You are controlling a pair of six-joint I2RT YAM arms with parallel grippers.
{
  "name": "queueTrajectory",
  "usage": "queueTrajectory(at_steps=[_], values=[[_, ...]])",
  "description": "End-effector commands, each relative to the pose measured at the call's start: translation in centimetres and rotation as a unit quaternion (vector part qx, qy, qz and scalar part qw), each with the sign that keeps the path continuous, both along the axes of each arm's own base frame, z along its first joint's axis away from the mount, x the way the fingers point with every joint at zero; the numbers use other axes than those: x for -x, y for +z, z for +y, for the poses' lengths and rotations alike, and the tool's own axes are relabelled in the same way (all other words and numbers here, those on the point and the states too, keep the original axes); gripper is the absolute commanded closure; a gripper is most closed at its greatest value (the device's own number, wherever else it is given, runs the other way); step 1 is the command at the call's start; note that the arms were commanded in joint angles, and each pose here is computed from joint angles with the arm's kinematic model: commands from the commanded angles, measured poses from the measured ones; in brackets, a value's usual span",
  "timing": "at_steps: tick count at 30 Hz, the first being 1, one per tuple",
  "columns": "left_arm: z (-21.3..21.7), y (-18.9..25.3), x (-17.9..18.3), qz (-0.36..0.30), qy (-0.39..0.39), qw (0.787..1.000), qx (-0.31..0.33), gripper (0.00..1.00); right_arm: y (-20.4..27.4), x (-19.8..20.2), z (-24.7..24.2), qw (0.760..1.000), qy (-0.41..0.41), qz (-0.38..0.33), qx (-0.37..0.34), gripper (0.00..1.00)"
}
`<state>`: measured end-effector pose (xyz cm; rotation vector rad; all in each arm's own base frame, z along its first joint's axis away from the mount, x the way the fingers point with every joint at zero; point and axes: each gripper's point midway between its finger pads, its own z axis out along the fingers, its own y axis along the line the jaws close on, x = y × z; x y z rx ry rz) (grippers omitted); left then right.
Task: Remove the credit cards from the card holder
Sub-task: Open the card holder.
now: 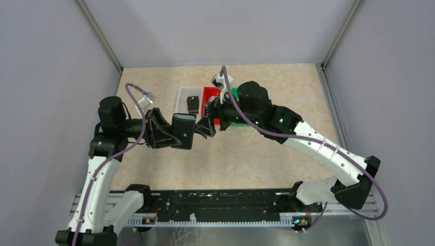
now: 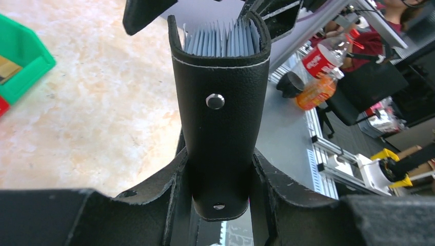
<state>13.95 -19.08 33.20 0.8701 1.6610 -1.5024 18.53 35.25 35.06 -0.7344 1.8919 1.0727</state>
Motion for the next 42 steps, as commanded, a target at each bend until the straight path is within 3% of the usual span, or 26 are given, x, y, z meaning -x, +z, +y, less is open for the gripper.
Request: queueTrajectory(at_steps=[1,9,14,16,18,19,21,23,27,35,38,42], values=[[0.0,2.4,1.8,-0.04,-0.047,0.998,0.019,1.0,3.3,4.4,1.6,0.988,0.145,-0.016,-0.053,0.18],[0.1,2.6,2.8,-0.043,-0.076,0.996,0.026,1.0,1.3,6.5,2.7,0.974,0.22,0.024,-0.052,0.26],[0.0,2.1,2.5,-0.05,-0.071,0.996,0.024,1.0,1.9,8.0,2.9,0.961,0.263,0.035,-0.074,0.47],[0.0,1.8,1.9,-0.053,-0.058,0.997,0.02,0.97,2.0,8.3,3.1,0.958,0.272,0.042,-0.085,0.61],[-0.1,1.4,0.7,-0.064,-0.029,0.997,0.009,0.84,1.9,8.3,3.4,0.956,0.273,0.049,-0.094,0.8],[0.0,1.2,-0.1,-0.072,-0.008,0.997,0.001,0.73,1.8,8.3,3.6,0.956,0.273,0.056,-0.097,0.88],[0.4,0.4,-3.0,-0.094,0.069,0.993,-0.028,0.4,1.4,8.1,3.8,0.957,0.261,0.072,-0.105,0.98],[1.2,-0.4,-5.6,-0.113,0.143,0.982,-0.058,0.18,1.5,7.6,3.9,0.961,0.242,0.076,-0.113,1.0],[2.6,-1.2,-8.0,-0.139,0.213,0.963,-0.088,0.02,1.8,6.1,3.7,0.972,0.182,0.077,-0.126,1.0],[0.6,-2.6,-1.6,-0.124,0.051,0.99,-0.038,0.05,2.4,5.9,3.8,0.971,0.17,0.078,-0.152,1.0],[0.6,-3.0,-1.5,-0.132,0.047,0.989,-0.042,0.12,2.1,6.1,3.7,0.97,0.174,0.08,-0.149,1.0],[0.7,-3.1,-0.8,-0.16,0.026,0.986,-0.048,0.15,2.4,6.5,3.6,0.968,0.191,0.073,-0.143,1.0]])
